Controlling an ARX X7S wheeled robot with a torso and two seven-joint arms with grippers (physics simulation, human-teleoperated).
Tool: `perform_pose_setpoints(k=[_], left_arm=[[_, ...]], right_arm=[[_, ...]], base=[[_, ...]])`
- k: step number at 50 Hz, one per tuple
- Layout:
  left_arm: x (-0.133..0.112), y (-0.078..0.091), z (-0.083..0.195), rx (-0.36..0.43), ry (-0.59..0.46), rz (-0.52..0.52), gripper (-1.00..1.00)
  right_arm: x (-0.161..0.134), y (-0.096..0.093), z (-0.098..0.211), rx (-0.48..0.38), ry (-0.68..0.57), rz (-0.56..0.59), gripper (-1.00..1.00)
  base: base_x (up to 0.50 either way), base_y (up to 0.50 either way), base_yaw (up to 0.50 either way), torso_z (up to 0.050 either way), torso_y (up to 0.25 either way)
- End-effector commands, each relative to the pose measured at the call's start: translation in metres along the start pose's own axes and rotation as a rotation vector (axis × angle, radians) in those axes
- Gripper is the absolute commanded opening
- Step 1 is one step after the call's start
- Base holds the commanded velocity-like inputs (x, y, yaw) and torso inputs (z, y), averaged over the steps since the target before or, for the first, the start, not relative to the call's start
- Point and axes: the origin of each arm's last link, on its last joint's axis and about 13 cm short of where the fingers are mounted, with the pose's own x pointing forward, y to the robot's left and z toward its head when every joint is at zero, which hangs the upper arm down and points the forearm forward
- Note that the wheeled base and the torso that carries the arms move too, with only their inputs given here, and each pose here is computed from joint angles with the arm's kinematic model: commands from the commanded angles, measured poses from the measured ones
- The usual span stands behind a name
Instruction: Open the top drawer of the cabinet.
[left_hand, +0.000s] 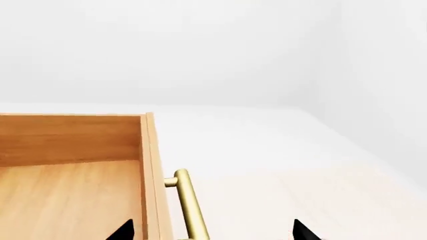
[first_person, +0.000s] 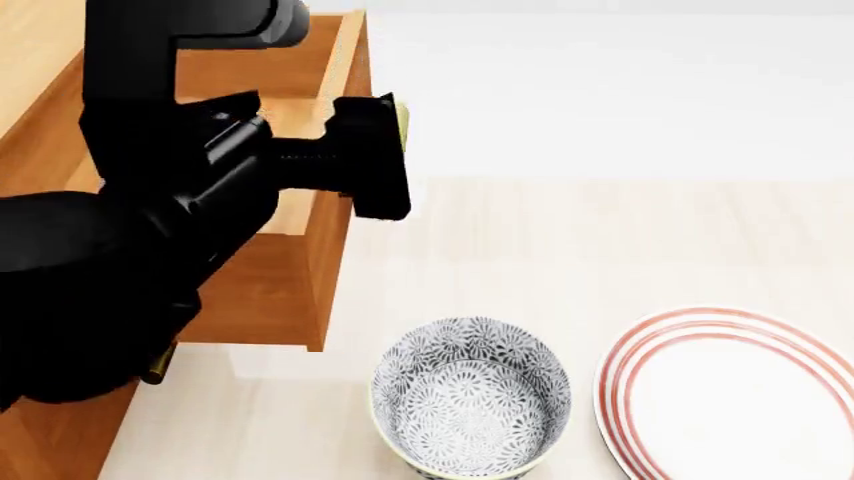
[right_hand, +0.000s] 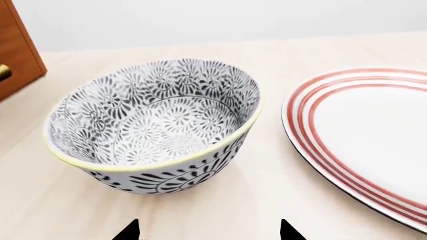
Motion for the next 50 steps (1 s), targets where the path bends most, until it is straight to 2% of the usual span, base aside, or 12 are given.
perform_pose_setpoints(k=[1,4,5,14,18,19,21,22,27,30,35,50], left_arm=[[-0.033,-0.009,-0.021,0.178,-0.201,-0.066,1.00],[-0.040,-0.011,-0.027,0.243,-0.261,-0.059,1.00],[-0.045,-0.013,-0.030,0.288,-0.295,-0.049,1.00],[-0.061,-0.016,-0.052,0.420,-0.400,-0.022,1.00],[-0.066,-0.016,-0.064,0.445,-0.406,-0.039,1.00],[-0.069,-0.017,-0.070,0.498,-0.452,-0.055,1.00],[-0.070,-0.017,-0.072,0.506,-0.456,-0.053,1.00],[-0.073,-0.017,-0.081,0.556,-0.490,-0.059,1.00],[-0.080,-0.015,-0.096,0.610,-0.549,-0.053,1.00],[-0.082,-0.010,-0.110,0.672,-0.633,-0.011,1.00],[-0.083,0.001,-0.128,0.712,-0.695,0.056,1.00],[-0.089,0.038,-0.179,0.794,-0.723,0.166,1.00]], right_arm=[[0.002,0.001,0.001,0.007,-0.011,0.007,1.00],[0.001,0.002,0.002,0.007,-0.009,0.008,1.00],[0.001,0.002,0.001,0.007,-0.009,0.008,1.00],[0.000,0.002,0.002,0.006,-0.006,0.010,1.00],[0.001,0.002,0.001,0.005,-0.005,0.011,1.00],[0.000,0.002,0.000,0.005,-0.005,0.011,1.00],[0.000,0.002,0.000,0.005,-0.005,0.011,1.00],[0.000,0.002,0.000,0.004,-0.005,0.011,1.00],[0.001,0.002,0.000,0.004,-0.004,0.011,1.00],[0.001,0.002,-0.001,0.003,-0.003,0.012,1.00],[0.002,0.002,-0.003,0.000,-0.003,0.011,1.00],[0.001,-0.001,0.000,0.021,-0.003,-0.032,1.00]], base=[[0.00,0.00,0.00,0.000,0.000],[0.00,0.00,0.00,0.000,0.000],[0.00,0.00,0.00,0.000,0.000],[0.00,0.00,0.00,0.000,0.000],[0.00,0.00,0.00,0.000,0.000],[0.00,0.00,0.00,0.000,0.000],[0.00,0.00,0.00,0.000,0.000],[0.00,0.00,0.00,0.000,0.000],[0.00,0.00,0.00,0.000,0.000],[0.00,0.00,0.00,0.000,0.000],[0.00,0.00,0.00,0.000,0.000],[0.00,0.00,0.00,0.000,0.000]])
